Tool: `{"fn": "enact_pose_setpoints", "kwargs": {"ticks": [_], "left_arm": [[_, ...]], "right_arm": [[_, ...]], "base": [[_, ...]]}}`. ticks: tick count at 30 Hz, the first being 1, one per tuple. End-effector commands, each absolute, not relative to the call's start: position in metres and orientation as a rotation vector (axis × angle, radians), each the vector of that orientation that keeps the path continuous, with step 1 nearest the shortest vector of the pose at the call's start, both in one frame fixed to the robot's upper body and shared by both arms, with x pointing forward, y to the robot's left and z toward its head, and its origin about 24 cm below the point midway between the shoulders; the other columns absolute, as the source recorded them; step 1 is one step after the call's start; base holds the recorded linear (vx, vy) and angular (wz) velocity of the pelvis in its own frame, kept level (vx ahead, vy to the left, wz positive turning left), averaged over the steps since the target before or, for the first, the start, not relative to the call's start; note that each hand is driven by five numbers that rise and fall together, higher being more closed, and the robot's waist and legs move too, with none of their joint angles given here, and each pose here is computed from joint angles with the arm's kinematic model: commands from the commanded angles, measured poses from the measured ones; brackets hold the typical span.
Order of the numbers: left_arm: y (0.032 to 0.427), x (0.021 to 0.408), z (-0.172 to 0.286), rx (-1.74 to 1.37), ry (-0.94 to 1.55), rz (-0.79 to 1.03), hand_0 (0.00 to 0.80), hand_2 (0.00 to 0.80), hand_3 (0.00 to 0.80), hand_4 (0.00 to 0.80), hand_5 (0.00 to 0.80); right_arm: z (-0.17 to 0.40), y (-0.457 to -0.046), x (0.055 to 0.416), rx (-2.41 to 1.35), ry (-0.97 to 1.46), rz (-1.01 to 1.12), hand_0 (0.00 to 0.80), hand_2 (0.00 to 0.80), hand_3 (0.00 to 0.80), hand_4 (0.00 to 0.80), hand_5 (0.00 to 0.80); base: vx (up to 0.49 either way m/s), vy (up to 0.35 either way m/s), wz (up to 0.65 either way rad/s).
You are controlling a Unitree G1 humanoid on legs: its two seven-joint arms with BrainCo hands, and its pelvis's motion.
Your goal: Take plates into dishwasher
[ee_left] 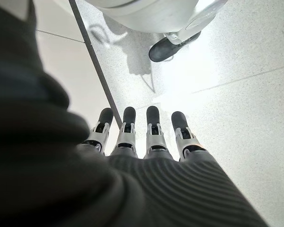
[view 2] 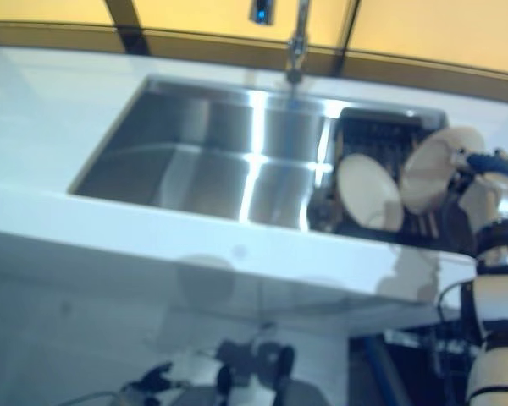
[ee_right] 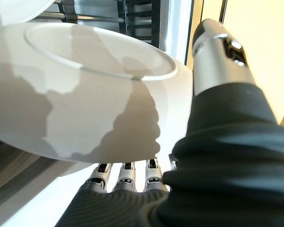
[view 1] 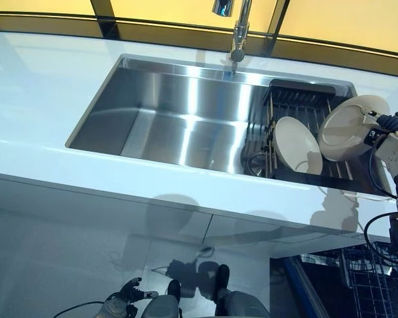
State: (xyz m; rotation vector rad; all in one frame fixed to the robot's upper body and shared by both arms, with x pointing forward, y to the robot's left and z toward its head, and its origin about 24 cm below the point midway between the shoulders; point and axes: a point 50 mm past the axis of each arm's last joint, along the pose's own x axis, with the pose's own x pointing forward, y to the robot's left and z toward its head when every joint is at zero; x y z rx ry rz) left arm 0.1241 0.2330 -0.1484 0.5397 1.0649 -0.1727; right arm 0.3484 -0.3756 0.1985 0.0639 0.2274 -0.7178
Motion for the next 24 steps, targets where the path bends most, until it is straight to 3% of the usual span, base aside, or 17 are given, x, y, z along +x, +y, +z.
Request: {"fn": "enact_pose_setpoints", "kwargs": {"ticks": [1, 21, 23, 24], "left_arm": [[0.232, 0.119, -0.151, 0.582, 1.082, -0.218, 0.000, 0.000, 0.000, 0.000, 0.000], [0.240, 0.119, -0.148, 0.590, 1.079, -0.196, 0.000, 0.000, 0.000, 0.000, 0.000], [0.241, 0.120, -0.147, 0.589, 1.077, -0.194, 0.000, 0.000, 0.000, 0.000, 0.000], [0.241, 0.120, -0.147, 0.588, 1.078, -0.193, 0.000, 0.000, 0.000, 0.000, 0.000]], "right_arm": [[0.216, -0.368, 0.355, 0.023, 0.221, -0.612, 0.000, 0.000, 0.000, 0.000, 0.000], [0.207, -0.383, 0.341, 0.019, 0.379, -0.566, 0.000, 0.000, 0.000, 0.000, 0.000], [0.206, -0.383, 0.341, 0.011, 0.391, -0.563, 0.163, 0.163, 0.163, 0.163, 0.163], [0.206, -0.383, 0.341, 0.011, 0.392, -0.560, 0.351, 0.351, 0.351, 0.351, 0.351]], "base": [[0.000, 0.000, 0.00], [0.000, 0.000, 0.00], [0.000, 0.000, 0.00], [0.000, 0.000, 0.00]]}}
